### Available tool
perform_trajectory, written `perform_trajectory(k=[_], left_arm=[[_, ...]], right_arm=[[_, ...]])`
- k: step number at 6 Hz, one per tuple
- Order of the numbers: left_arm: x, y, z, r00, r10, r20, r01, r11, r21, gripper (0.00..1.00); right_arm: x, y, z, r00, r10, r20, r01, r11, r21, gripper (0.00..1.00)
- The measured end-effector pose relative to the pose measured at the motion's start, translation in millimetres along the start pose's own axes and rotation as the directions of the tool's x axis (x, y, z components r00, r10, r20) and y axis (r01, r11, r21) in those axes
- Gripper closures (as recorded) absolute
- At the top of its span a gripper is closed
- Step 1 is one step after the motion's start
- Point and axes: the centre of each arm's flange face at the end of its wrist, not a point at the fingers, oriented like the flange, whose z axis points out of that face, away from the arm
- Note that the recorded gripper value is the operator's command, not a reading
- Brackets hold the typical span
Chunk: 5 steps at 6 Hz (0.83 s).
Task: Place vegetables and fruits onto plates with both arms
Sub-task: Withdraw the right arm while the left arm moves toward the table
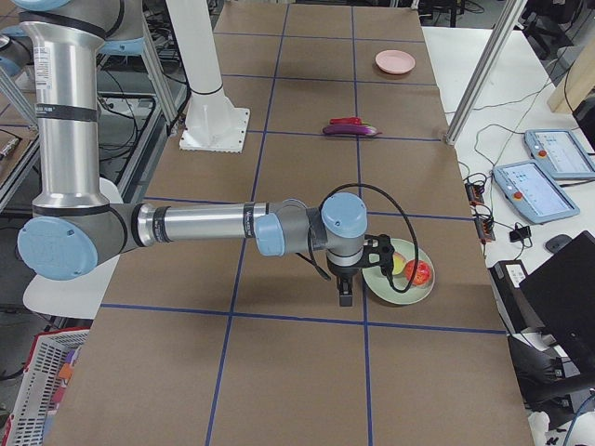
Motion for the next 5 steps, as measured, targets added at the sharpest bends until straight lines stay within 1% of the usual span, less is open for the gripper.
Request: perform_trajectory(k=[1,2,3,4,5], left_arm=[[52,-28,19,0.999,-0.025,-0.045,0.025,1.000,-0.005,0.00],[116,-55,49,0.994,-0.045,-0.096,0.042,0.999,-0.035,0.00],[194,-88,79,0.984,-0.110,-0.139,0.100,0.992,-0.081,0.00],[270,-114,108,0.974,-0.186,-0.129,0.173,0.979,-0.103,0.00],[357,-129,148,0.965,-0.251,-0.078,0.244,0.965,-0.096,0.00]], right_arm=[[0,2,-4,1.000,0.004,-0.005,-0.004,1.000,-0.004,0.00],[-1,5,-7,1.000,0.003,-0.005,-0.003,1.000,-0.003,0.00],[-2,7,-8,1.000,0.002,-0.006,-0.002,1.000,-0.002,0.00],[-2,8,-8,1.000,0.002,-0.006,-0.002,1.000,-0.002,0.00],[-2,9,-8,1.000,0.002,-0.007,-0.002,1.000,-0.002,0.00]])
